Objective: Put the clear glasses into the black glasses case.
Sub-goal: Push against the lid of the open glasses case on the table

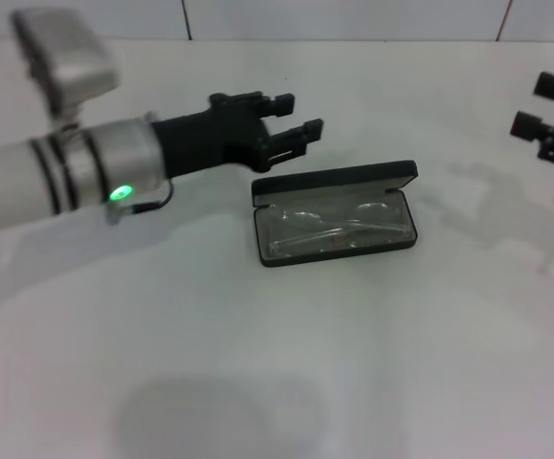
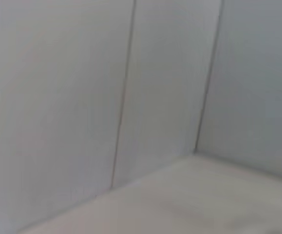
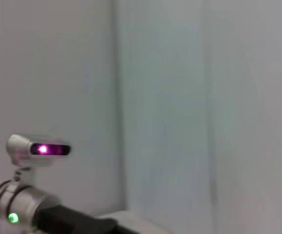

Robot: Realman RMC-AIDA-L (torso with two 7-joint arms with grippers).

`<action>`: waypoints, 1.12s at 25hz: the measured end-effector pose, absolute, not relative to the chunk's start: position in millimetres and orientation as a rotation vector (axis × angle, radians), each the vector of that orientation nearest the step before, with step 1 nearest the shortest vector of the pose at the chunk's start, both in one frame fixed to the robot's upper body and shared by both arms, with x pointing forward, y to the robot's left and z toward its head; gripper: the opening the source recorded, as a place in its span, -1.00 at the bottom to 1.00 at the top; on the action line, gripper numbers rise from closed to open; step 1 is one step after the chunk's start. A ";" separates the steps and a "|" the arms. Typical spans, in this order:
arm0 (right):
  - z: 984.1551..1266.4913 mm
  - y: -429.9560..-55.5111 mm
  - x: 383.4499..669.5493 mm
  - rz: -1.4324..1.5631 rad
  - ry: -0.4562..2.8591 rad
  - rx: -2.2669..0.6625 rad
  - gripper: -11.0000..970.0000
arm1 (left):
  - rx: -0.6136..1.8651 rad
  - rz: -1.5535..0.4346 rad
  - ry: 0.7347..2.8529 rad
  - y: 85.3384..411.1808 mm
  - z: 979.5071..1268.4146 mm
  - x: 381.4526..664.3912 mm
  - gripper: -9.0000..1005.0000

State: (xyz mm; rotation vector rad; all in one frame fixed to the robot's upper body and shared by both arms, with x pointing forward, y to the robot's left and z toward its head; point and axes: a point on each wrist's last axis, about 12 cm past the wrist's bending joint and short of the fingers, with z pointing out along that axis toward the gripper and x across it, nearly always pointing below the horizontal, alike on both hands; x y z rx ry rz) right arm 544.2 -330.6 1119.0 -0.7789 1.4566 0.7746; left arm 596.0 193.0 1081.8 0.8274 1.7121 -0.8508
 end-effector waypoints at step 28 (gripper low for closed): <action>1102.9 -342.2 536.4 0.686 1.509 -0.641 0.59 | 1.018 -0.726 1.918 149.4 1061.1 600.3 0.09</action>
